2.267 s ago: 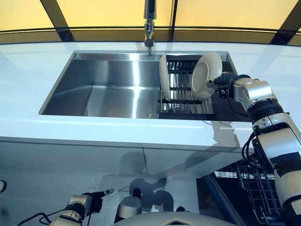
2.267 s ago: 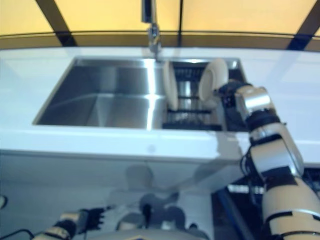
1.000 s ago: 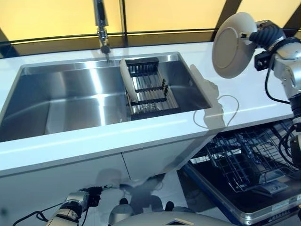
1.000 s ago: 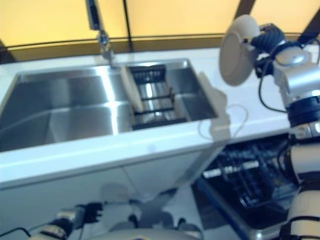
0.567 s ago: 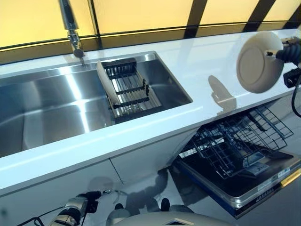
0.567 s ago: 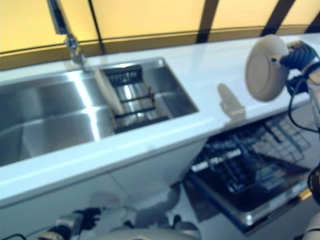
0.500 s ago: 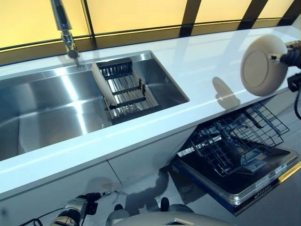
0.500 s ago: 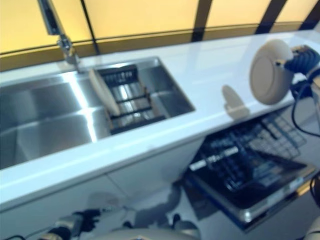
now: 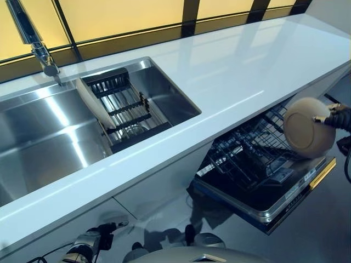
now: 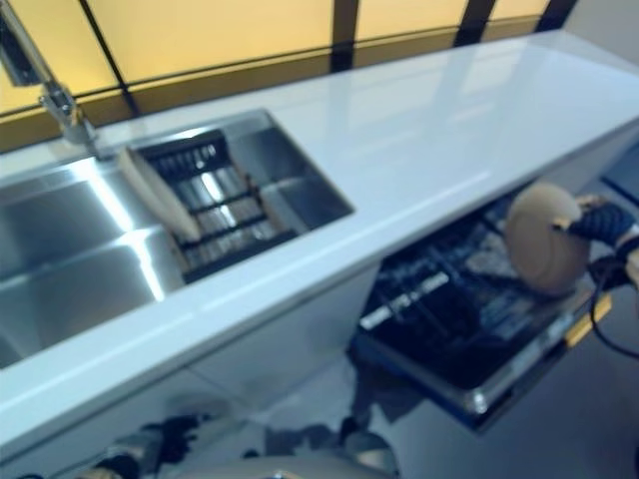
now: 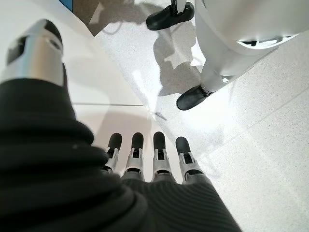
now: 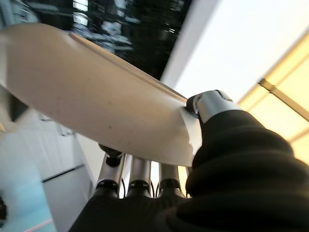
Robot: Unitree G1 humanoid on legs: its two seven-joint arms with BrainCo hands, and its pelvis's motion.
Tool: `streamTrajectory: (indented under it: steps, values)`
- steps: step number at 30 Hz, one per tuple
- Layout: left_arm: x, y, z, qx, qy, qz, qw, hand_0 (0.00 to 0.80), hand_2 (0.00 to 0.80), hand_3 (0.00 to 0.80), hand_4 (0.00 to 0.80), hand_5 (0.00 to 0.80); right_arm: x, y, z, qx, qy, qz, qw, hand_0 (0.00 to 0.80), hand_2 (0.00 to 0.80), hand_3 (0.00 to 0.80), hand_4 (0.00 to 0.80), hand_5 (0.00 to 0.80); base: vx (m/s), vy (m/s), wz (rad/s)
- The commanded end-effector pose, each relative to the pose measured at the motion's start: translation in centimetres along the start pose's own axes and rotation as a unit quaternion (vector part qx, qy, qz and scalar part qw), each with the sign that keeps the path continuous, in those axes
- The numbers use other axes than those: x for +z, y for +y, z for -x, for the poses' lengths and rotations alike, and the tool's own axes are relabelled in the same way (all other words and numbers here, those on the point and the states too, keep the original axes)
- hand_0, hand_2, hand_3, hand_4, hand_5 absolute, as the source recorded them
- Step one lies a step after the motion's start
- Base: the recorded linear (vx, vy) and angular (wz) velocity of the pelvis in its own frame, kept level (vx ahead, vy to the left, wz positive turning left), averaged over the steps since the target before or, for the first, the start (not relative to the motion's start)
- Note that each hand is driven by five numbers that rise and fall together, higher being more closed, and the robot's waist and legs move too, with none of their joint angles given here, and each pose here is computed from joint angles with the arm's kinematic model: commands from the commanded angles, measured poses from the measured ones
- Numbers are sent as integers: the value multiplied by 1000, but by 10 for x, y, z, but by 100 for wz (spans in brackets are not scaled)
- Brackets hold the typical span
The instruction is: Take plates into dishwasher
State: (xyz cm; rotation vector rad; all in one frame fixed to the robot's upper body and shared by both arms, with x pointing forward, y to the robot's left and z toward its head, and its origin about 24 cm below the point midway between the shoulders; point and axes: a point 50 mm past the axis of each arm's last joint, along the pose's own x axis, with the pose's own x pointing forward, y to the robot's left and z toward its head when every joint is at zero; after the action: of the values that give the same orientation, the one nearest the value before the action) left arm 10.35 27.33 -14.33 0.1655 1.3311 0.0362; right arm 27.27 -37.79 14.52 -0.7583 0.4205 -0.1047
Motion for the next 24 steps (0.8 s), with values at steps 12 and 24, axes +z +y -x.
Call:
streamTrajectory:
  steps: [12, 24]
  values:
    - [9, 3, 0, 13, -13, -25, 1000, 0, 0, 0, 0, 0, 18, 32, -4, -3, -87, 70, 994, 800, 800, 800, 800, 800, 1, -3, 0]
    - [11, -1, -1, 9, -10, -42, 999, 0, 0, 0, 0, 0, 11, 62, -23, 3, -47, 94, 994, 800, 800, 800, 800, 800, 6, -20, 3]
